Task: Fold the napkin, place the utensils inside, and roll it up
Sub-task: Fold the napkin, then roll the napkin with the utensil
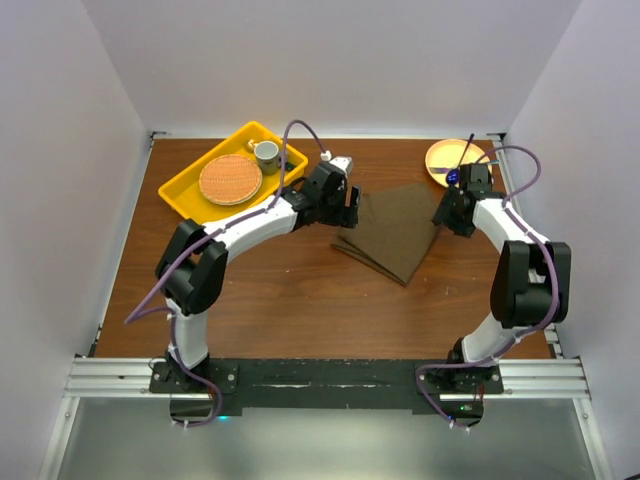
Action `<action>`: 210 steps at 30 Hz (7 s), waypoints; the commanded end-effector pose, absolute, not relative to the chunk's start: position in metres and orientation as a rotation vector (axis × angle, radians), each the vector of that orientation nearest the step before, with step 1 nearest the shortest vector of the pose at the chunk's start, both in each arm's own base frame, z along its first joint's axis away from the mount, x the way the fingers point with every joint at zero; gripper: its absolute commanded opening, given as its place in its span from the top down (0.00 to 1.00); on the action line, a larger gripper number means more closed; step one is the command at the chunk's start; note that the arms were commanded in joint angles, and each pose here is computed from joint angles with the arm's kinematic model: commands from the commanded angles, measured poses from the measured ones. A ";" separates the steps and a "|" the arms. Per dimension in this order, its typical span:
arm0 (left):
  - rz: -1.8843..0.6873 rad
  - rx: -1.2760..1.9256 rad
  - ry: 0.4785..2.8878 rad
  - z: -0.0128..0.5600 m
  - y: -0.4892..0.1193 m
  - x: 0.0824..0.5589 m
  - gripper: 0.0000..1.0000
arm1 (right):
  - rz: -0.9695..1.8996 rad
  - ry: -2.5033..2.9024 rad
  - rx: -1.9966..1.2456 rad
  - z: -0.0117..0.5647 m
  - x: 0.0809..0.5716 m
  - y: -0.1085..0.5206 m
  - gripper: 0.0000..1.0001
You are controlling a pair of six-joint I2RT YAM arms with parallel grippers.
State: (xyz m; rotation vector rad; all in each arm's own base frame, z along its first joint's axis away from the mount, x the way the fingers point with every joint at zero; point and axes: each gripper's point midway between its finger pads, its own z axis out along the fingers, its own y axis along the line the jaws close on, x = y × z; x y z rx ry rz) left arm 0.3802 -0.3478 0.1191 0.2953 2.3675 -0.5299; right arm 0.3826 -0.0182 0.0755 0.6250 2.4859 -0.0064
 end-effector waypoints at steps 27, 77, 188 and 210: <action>-0.507 0.393 2.434 0.050 -0.336 0.383 0.58 | 0.230 2.412 0.434 0.084 0.436 0.019 0.72; -0.695 0.453 2.341 0.091 -0.370 0.365 0.61 | -0.020 2.474 0.257 0.088 0.388 0.050 0.76; -1.129 -0.194 2.214 0.139 -0.242 0.276 0.32 | -0.190 2.577 -0.921 0.008 0.277 0.198 1.00; -1.226 -0.457 2.358 0.075 -0.234 0.262 0.20 | 0.425 2.643 -0.614 0.045 0.226 0.308 1.00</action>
